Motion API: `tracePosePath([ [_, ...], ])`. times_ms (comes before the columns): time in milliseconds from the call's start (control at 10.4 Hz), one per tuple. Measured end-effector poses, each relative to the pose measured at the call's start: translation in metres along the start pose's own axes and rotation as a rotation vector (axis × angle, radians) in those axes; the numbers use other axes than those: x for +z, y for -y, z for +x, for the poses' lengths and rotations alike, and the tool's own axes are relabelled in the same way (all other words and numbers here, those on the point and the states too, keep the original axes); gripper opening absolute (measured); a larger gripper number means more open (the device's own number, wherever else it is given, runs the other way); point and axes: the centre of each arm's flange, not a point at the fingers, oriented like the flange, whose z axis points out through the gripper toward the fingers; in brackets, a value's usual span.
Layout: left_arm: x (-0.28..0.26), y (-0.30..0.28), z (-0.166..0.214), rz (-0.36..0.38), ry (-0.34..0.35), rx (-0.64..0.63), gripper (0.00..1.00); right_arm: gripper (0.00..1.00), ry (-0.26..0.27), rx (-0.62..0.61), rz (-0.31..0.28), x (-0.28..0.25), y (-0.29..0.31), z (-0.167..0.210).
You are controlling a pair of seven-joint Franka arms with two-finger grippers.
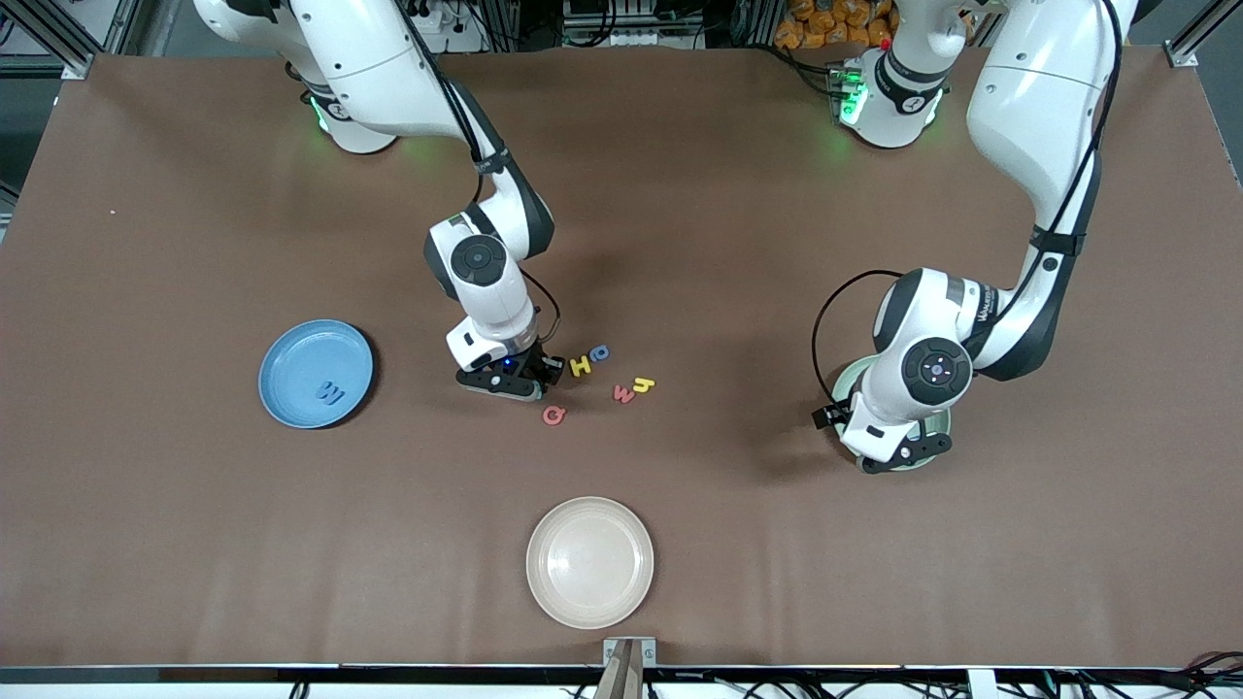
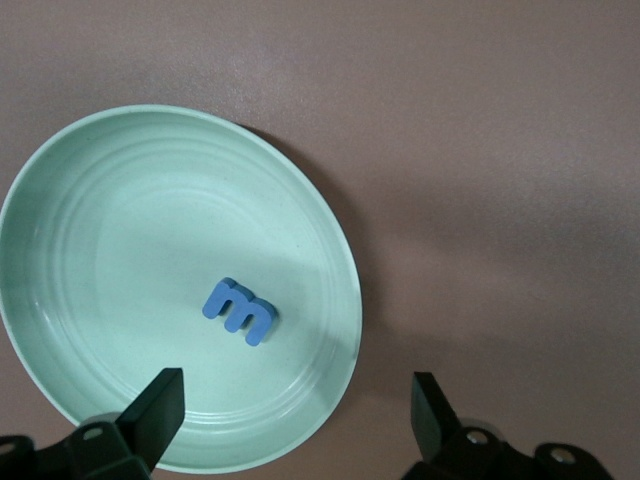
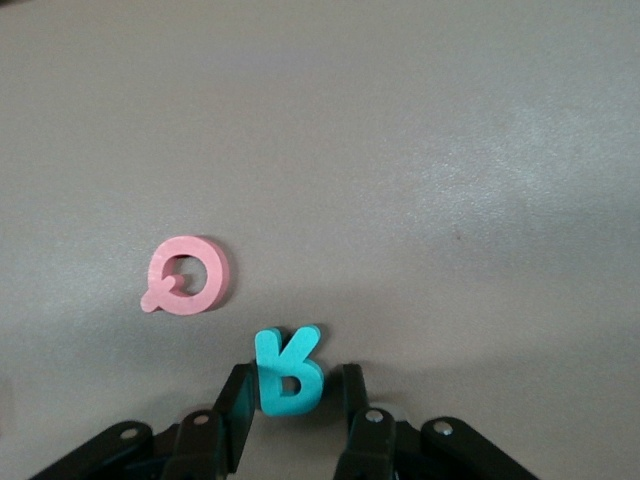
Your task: Sort uppercase to blue plate, lowercase to green plate
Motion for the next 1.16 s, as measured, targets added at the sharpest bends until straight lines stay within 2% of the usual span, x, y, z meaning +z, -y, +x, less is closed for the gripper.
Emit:
tracePosePath([
  [964, -0.003, -0.027, -0.015, -0.014, -0.024, -0.023, 1.0, 0.35, -0.007, -0.015, -0.01, 0.0, 0.0, 0.001],
  [1061, -0.003, -0.035, -0.02, -0.014, -0.026, -0.031, 1.0, 0.3, -0.009, -0.019, -0.011, 0.0, 0.0, 0.002],
  [1157, -0.004, -0.043, -0.026, -0.014, -0.027, -0.042, 1.0, 0.29, -0.011, -0.022, -0.012, 0.0, 0.0, 0.002],
])
